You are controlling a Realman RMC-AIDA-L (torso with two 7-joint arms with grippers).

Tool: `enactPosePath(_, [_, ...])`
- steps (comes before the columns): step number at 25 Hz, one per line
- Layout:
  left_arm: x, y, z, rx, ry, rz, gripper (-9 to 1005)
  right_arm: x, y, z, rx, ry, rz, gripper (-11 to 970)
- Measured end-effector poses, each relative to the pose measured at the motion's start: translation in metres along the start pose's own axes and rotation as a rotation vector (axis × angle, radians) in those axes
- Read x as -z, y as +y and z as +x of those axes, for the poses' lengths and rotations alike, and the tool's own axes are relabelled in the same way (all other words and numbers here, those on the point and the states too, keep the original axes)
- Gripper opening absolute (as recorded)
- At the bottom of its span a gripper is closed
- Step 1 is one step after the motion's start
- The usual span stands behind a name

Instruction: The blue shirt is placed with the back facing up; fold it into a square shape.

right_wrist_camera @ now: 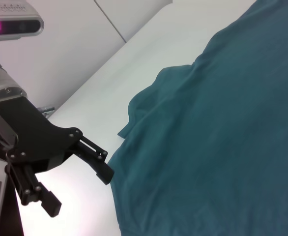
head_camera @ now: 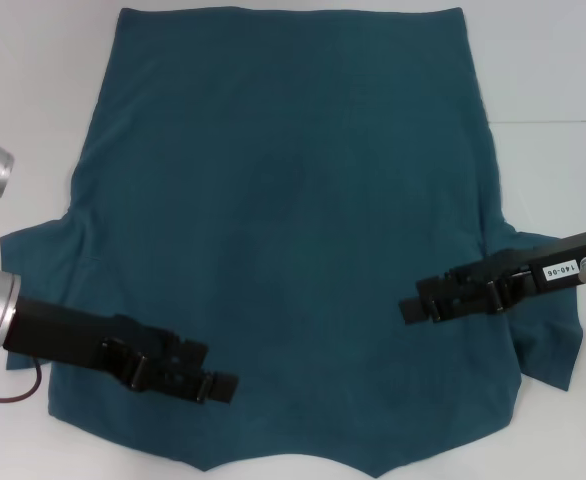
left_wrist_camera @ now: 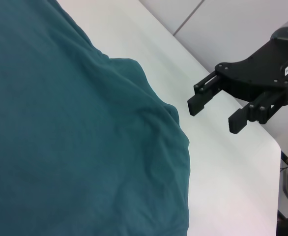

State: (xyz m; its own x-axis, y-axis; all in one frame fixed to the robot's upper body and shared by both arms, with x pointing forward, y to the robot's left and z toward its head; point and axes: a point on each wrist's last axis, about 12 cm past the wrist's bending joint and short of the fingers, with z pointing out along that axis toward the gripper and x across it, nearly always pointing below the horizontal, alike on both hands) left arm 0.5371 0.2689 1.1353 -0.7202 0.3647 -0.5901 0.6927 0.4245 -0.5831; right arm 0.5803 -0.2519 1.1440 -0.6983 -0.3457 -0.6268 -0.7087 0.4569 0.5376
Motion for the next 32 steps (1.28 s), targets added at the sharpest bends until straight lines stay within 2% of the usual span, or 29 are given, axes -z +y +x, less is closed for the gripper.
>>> enactPosePath(13, [0.001, 0.0, -0.001, 0.005, -0.009, -0.003, 902, 0.0, -0.001, 0.003, -0.008, 0.001, -0.003, 674])
enactPosePath(16, [0.006, 0.004, -0.001, 0.028, -0.048, -0.026, 902, 0.004, -0.003, 0.003, -0.023, -0.031, 0.006, 674])
enactPosePath(19, [0.022, 0.014, -0.002, 0.136, -0.161, -0.097, 902, 0.015, -0.009, 0.002, -0.089, -0.117, 0.029, 675])
enactPosePath(24, [0.054, 0.031, 0.007, 0.386, -0.321, -0.187, 902, 0.033, -0.025, 0.001, -0.282, -0.23, 0.081, 672])
enactPosePath(27, [0.072, 0.039, 0.021, 0.558, -0.433, -0.197, 902, 0.044, -0.033, -0.004, -0.373, -0.281, 0.121, 670])
enactPosePath(32, [0.091, 0.051, 0.051, 0.731, -0.561, -0.235, 903, 0.064, -0.045, -0.02, -0.457, -0.358, 0.191, 668])
